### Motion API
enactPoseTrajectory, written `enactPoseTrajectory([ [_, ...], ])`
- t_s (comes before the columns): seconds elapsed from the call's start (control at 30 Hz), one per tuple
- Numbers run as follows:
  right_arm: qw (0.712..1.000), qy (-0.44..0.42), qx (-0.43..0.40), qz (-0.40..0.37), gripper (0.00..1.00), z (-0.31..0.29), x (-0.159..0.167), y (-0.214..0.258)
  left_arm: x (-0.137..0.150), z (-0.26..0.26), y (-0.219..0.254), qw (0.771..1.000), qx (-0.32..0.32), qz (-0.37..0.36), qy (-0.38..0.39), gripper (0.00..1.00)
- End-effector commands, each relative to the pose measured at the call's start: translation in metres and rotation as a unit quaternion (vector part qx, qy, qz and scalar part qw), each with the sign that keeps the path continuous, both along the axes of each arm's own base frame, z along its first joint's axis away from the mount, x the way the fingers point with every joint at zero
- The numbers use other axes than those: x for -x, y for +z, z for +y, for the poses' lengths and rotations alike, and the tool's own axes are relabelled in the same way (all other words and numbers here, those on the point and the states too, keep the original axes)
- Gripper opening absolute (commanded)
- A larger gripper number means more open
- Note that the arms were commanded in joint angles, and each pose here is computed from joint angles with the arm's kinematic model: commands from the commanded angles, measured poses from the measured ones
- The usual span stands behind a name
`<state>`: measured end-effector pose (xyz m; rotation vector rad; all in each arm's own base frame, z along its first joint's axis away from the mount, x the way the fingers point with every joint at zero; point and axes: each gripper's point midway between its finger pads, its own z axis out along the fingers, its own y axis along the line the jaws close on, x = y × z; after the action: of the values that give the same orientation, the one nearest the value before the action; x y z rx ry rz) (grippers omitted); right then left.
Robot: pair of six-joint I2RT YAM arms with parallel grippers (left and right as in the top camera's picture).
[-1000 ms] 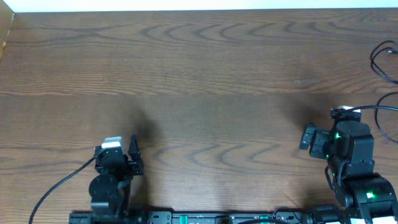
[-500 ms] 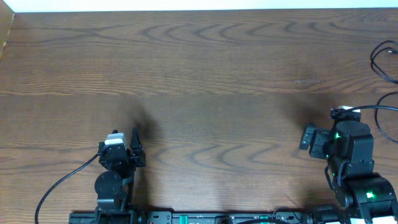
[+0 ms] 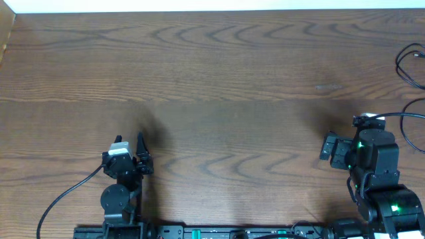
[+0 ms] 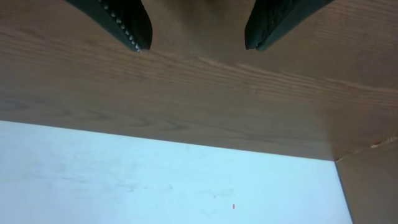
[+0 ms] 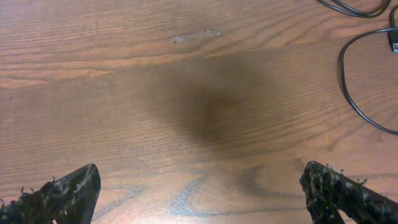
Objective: Untangle cables
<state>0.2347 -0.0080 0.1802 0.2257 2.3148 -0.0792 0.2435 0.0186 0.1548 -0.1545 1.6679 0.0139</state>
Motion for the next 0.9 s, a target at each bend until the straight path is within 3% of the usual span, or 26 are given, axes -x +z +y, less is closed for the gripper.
enactPoseTrajectory([
  [0.0, 1.0, -0.003, -0.001, -0.001, 0.99, 0.0, 0.001, -0.001, 0.001, 0.003, -0.018, 1.0, -0.006, 0.026, 0.006, 0.54],
  [0.87, 1.0, -0.003, -0.001, -0.001, 0.99, 0.0, 0.001, -0.001, 0.0, -0.008, -0.018, 0.999, 0.001, 0.025, -0.023, 0.54],
])
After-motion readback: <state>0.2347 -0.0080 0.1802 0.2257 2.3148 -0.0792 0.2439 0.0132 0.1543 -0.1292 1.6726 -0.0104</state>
